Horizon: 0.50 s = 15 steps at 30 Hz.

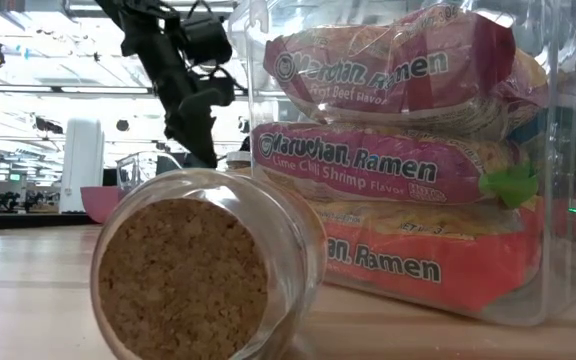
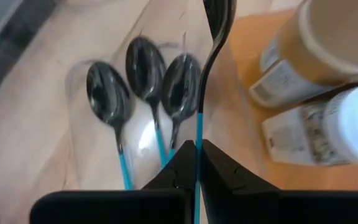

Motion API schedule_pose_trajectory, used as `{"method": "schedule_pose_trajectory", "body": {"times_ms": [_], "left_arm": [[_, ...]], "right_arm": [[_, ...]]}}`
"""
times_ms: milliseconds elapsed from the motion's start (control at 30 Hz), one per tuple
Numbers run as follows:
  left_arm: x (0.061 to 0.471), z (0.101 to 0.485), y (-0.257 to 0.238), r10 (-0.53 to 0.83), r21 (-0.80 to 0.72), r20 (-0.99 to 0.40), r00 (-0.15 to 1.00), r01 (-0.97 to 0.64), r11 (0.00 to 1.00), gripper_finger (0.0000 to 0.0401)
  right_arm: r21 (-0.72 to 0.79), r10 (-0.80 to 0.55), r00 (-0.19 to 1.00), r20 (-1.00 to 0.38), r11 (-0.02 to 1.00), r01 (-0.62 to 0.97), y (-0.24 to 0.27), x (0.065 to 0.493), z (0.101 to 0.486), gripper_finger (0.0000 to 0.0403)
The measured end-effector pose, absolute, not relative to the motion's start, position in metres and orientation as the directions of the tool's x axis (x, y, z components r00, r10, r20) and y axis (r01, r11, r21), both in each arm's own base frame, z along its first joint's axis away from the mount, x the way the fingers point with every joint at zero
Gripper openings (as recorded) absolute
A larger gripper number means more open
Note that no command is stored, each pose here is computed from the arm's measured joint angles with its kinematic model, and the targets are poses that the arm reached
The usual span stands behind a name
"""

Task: Pick & Place Food Item
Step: Put the blue spoon in the top transparent bin

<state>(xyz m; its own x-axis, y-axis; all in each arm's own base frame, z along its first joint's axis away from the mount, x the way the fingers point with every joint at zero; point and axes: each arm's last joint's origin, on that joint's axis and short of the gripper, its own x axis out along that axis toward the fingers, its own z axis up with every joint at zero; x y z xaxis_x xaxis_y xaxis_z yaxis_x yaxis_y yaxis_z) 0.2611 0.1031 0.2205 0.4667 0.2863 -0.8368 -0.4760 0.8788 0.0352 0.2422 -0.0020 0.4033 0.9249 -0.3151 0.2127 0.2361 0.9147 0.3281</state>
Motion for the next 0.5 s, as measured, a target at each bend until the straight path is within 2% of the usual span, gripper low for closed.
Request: {"method": "schedule_pose_trajectory", "body": {"times_ms": [500], "left_arm": [[0.258,0.197,0.117,0.22,0.037,-0.905,0.363,-0.448,0.893,0.0001]], "right_arm": [[0.326,-0.316,0.926,0.206,0.914,0.24,-0.002,0.244,0.402,0.0118]]}}
